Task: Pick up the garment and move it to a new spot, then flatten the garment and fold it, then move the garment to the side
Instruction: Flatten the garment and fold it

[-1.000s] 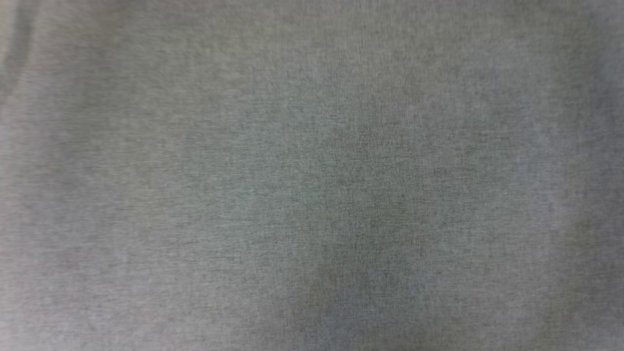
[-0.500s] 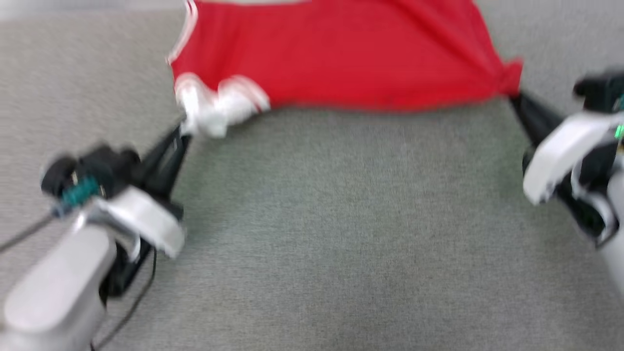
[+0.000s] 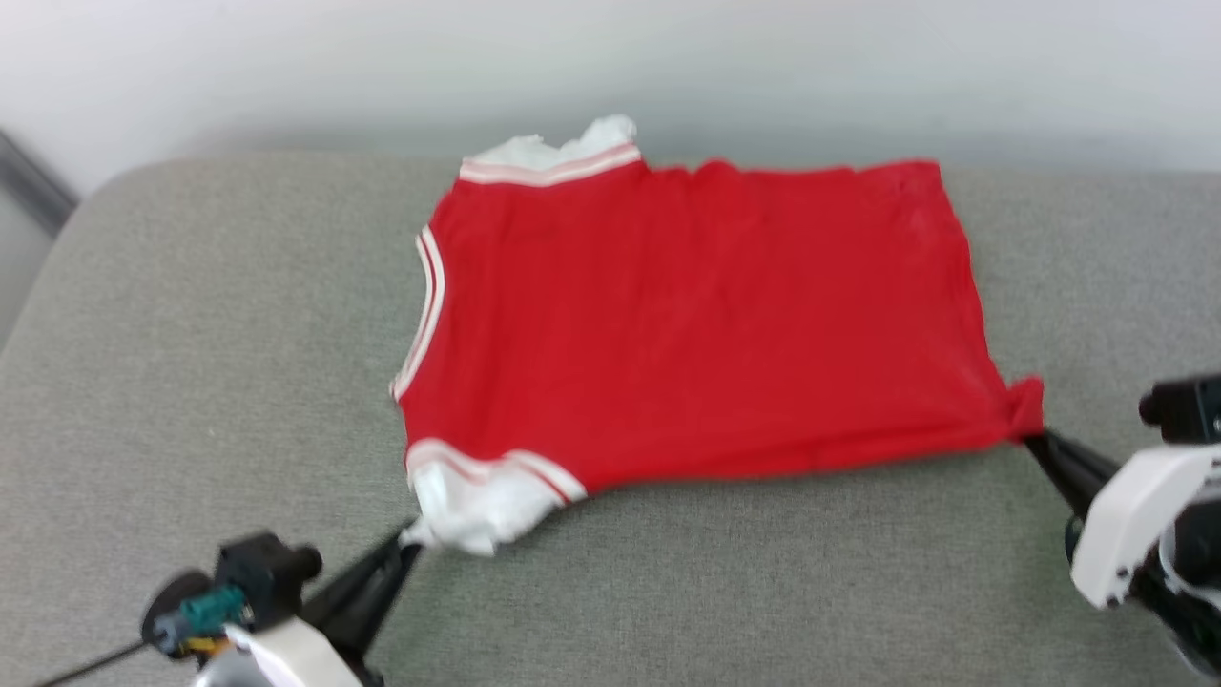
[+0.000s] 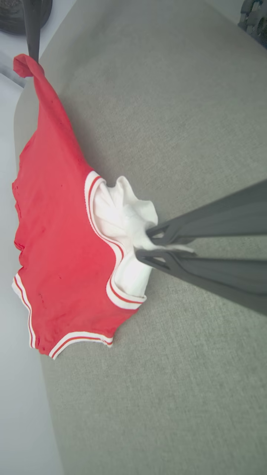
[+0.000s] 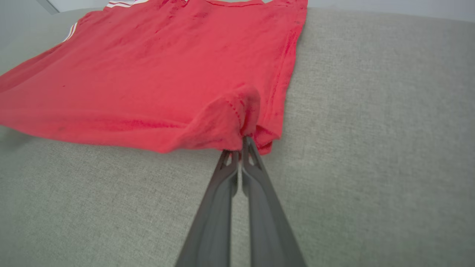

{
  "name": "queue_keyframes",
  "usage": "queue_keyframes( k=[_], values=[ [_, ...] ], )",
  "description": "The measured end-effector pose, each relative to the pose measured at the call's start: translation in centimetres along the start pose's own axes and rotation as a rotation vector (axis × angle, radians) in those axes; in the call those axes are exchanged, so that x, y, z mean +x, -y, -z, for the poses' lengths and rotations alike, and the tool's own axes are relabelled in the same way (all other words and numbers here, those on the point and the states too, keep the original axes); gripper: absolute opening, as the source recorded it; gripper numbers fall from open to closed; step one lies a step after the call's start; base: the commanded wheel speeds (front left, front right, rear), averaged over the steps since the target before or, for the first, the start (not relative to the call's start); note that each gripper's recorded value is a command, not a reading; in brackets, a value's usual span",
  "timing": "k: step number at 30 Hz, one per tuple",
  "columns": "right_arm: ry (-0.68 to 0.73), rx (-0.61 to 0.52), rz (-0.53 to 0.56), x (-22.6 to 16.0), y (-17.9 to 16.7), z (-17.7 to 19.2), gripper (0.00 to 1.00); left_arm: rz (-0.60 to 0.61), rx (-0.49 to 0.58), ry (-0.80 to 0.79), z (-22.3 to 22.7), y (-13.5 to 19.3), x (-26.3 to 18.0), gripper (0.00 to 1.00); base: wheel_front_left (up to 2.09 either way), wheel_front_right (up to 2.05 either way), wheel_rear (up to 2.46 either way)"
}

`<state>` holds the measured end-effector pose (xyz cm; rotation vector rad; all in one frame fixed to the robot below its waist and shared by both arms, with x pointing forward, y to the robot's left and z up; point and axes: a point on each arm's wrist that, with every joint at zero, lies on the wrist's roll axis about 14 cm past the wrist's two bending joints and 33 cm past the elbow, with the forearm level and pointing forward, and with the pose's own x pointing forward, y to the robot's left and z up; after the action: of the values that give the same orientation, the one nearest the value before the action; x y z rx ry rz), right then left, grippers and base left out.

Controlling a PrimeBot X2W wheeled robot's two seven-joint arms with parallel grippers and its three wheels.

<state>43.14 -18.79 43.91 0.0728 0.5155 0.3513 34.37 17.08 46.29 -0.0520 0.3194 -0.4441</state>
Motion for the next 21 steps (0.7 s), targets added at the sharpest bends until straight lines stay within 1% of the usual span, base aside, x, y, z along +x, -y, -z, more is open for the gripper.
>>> queue_keyframes(
  k=[1, 2, 4, 11, 14, 15, 21],
  values=[
    [0.000, 0.000, 0.000, 0.0, 0.0, 0.0, 0.00, 0.000, 0.000, 0.000, 0.0, 0.0, 0.0, 0.00, 0.00, 0.00, 0.00],
    [-0.030, 0.019, -0.005, -1.3, -0.3, 1.0, 0.00, 0.014, -0.025, -0.022, 0.8, 1.2, -1.3, 0.00, 0.00, 0.00, 0.00],
    [-0.053, 0.043, -0.014, -2.5, -0.6, 1.8, 0.00, 0.020, -0.048, -0.037, 1.4, 2.2, -2.4, 0.00, 0.00, 0.00, 0.00],
    [-0.137, 0.096, -0.010, -6.5, -0.9, 4.5, 0.00, 0.042, -0.102, -0.127, 4.1, 4.4, -5.9, 0.00, 0.00, 0.00, 0.00],
    [-0.166, 0.126, 0.000, -7.8, -0.8, 5.6, 0.00, 0.052, -0.117, -0.142, 4.5, 4.9, -6.4, 0.00, 0.00, 0.00, 0.00],
    [-0.177, 0.148, 0.003, -8.4, -0.9, 6.0, 0.00, 0.062, -0.102, -0.150, 4.6, 5.0, -6.5, 0.00, 0.00, 0.00, 0.00],
    [-0.173, 0.149, 0.012, -8.6, -0.8, 5.2, 0.00, 0.065, -0.077, -0.086, 2.8, 4.4, -5.3, 0.00, 0.00, 0.00, 0.00]
  ],
)
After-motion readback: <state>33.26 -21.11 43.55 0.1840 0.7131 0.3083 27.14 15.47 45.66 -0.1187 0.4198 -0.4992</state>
